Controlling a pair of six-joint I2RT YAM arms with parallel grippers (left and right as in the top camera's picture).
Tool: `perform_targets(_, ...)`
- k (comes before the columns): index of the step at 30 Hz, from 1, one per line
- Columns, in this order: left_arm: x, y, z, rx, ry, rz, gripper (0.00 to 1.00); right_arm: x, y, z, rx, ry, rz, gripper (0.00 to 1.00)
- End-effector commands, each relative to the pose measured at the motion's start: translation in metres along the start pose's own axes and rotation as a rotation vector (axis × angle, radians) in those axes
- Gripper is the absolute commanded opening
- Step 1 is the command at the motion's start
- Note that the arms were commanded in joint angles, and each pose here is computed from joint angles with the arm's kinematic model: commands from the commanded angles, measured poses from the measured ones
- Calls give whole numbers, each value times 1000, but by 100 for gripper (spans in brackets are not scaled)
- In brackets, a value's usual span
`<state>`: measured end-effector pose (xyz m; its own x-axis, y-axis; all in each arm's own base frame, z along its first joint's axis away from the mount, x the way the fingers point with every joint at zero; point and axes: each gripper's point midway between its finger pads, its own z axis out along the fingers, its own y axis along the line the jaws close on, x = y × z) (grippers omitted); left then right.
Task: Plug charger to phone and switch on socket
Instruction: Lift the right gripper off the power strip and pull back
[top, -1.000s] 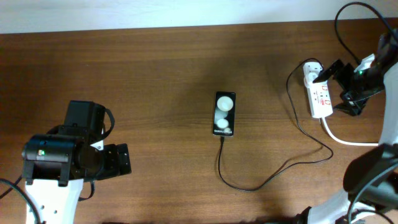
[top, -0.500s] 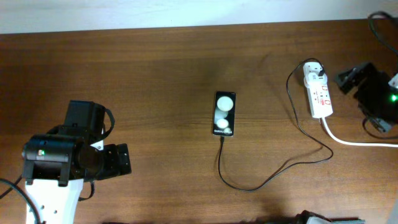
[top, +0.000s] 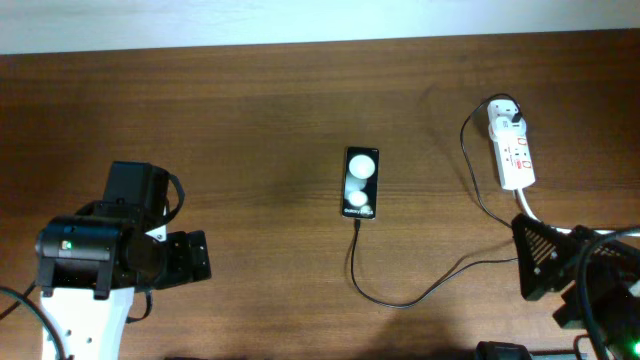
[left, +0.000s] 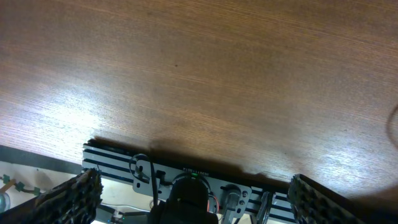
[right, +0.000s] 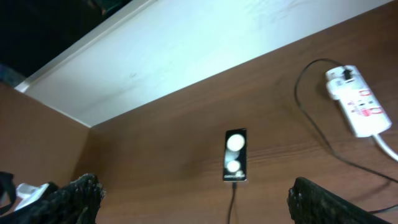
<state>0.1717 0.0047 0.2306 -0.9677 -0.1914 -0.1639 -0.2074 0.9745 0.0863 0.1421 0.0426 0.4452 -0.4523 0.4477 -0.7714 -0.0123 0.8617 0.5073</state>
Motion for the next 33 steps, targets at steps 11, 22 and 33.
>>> perform_targets(11,0,3,-1,-9,-11,-6,99,17,-6,-26,31,-35,-16,99)
perform_targets(22,0,3,-1,-9,-11,-6,99,28,6,-43,-70,-25,-68,99)
perform_targets(33,0,3,-1,-9,-11,-6,99,34,8,-63,-96,-79,-85,99)
